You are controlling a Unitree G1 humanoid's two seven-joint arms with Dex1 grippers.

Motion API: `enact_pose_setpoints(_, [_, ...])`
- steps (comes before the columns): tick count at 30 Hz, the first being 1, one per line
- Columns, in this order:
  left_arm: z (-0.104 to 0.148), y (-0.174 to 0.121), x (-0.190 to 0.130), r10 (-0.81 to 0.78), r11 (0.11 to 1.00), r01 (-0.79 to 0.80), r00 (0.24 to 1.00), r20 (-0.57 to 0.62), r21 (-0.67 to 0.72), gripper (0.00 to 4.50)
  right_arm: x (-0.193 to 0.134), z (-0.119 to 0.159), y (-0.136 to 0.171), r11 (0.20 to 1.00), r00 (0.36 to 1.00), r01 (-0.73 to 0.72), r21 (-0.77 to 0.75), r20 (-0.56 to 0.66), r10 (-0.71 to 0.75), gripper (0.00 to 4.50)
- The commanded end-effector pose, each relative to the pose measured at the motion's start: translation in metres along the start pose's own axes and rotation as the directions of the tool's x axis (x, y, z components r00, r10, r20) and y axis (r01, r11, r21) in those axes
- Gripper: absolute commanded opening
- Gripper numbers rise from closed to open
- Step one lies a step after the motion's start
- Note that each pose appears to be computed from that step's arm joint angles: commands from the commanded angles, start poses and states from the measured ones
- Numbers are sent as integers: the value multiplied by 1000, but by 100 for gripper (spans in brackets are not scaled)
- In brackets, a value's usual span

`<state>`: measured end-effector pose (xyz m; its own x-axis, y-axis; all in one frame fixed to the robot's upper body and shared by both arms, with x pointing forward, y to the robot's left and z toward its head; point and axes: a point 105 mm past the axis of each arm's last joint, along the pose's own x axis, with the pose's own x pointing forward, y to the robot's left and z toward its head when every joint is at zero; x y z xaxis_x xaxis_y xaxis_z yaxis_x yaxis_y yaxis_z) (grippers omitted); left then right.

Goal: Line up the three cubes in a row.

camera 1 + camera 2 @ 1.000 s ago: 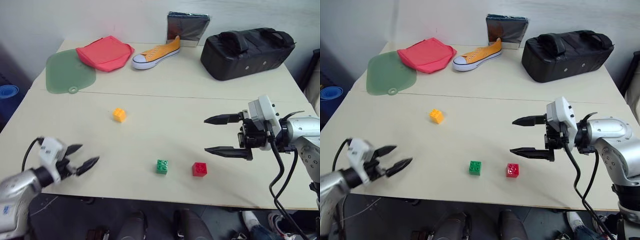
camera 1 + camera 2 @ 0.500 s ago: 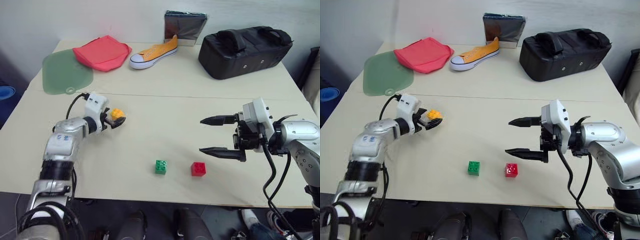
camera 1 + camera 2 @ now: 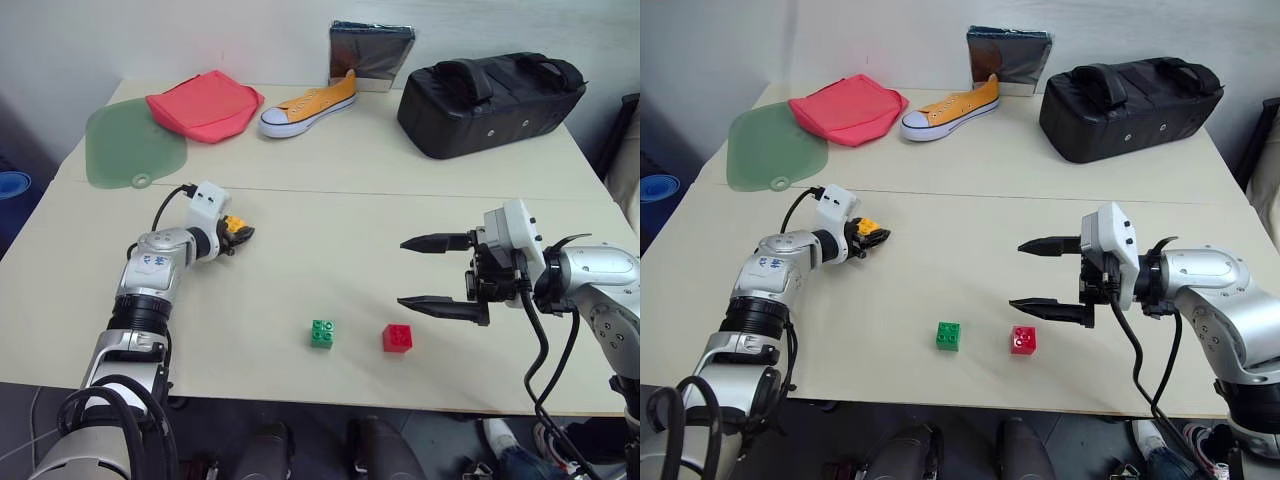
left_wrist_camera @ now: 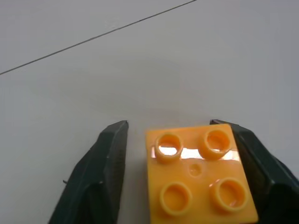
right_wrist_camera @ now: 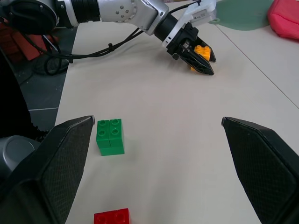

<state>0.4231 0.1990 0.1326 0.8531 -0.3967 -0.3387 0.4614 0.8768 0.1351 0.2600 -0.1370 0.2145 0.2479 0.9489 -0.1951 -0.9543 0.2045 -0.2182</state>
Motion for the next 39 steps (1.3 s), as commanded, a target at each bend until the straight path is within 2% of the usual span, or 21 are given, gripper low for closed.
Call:
enact_pose_setpoints(1, [7, 5, -4, 3, 1000, -3, 1000, 9, 25, 157, -3, 11, 2, 999, 1000, 9, -45, 19, -8, 450])
enact_pose_setpoints(6, [15, 4, -8, -15, 999, 12, 999, 44, 49, 156, -3, 11, 2, 999, 1000, 10, -46, 20, -9, 450])
enact_pose_setpoints(9, [41, -30, -25, -269, 950, 238, 952, 144, 201, 156, -3, 9, 3, 999, 1000, 2, -46, 9, -2, 450])
enact_pose_setpoints(12, [39, -62, -56, -507, 802, 422, 855, 109, 422, 156, -4, 1, 11, 997, 998, -40, -65, -43, 38, 450])
enact_pose_setpoints(15, [26, -79, -81, -648, 703, 573, 760, 48, 420, 156, -5, -1, 13, 997, 997, -53, -64, -51, 50, 450])
enact_pose_setpoints(18, [5, -90, -108, -755, 575, 714, 651, -78, 401, 156, -6, 0, 12, 997, 997, -58, -55, -49, 55, 450])
enact_pose_setpoints(22, [-12, -91, -114, -770, 497, 763, 607, -194, 414, 156, -6, -1, 13, 996, 996, -70, -48, -58, 67, 450])
enact_pose_setpoints(25, [-18, -93, -115, -778, 457, 785, 580, -239, 419, 156, -6, -2, 14, 996, 996, -70, -47, -60, 67, 450])
enact_pose_setpoints(30, [-19, -96, -116, -805, 439, 800, 553, -217, 410, 156, -7, -3, 16, 997, 995, -68, -42, -72, 65, 450])
enact_pose_setpoints(36, [-41, -92, -121, -770, 414, 814, 552, -321, 407, 156, -9, -1, 17, 997, 995, -68, -43, -78, 65, 450])
enact_pose_setpoints(39, [-45, -90, -120, -764, 415, 818, 552, -336, 399, 156, -8, -2, 17, 997, 995, -64, -43, -76, 60, 450])
